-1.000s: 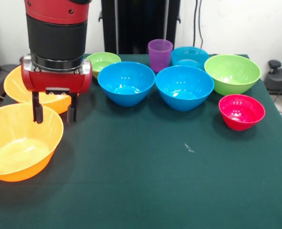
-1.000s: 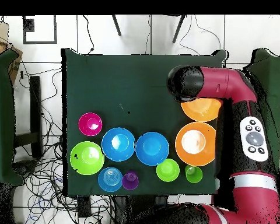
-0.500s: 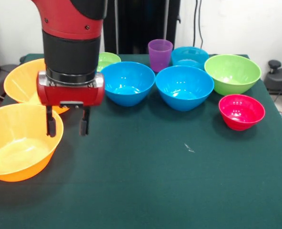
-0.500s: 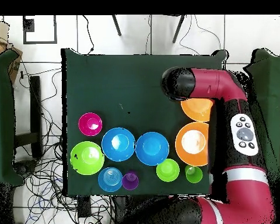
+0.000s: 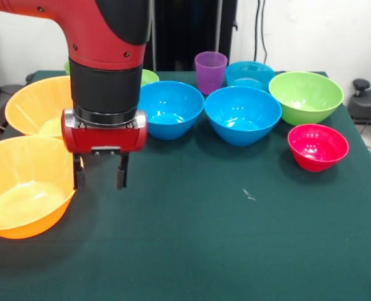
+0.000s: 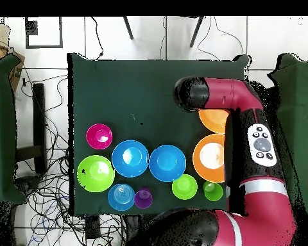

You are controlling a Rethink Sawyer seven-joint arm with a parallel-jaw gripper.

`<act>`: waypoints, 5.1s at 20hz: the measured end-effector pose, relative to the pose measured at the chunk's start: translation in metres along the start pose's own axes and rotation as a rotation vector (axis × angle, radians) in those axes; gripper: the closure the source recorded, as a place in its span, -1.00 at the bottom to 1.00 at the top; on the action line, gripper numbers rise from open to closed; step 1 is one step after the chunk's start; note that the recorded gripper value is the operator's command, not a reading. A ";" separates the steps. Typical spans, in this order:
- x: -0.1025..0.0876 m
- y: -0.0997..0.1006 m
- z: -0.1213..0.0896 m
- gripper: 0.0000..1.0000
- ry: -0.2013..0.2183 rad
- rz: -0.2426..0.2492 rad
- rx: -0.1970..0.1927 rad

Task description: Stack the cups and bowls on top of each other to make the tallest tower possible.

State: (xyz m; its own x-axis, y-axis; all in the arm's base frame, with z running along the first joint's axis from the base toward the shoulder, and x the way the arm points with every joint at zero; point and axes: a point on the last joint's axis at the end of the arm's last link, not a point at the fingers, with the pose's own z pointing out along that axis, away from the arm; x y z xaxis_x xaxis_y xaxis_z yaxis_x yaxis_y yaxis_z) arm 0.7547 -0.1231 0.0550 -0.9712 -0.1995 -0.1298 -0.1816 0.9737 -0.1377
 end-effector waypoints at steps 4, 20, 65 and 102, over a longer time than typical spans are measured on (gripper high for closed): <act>0.004 0.004 0.006 -1.00 0.010 -0.013 0.003; 0.018 0.000 0.014 -1.00 0.032 -0.104 0.088; 0.054 -0.006 0.073 -1.00 0.136 -0.161 0.180; 0.043 -0.023 0.047 1.00 0.121 -0.159 0.236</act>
State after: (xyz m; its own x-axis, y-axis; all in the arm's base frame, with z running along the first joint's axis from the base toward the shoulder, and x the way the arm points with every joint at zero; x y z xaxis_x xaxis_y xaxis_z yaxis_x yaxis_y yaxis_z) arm 0.7239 -0.1596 0.0067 -0.9472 -0.3195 0.0272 -0.3061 0.8757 -0.3734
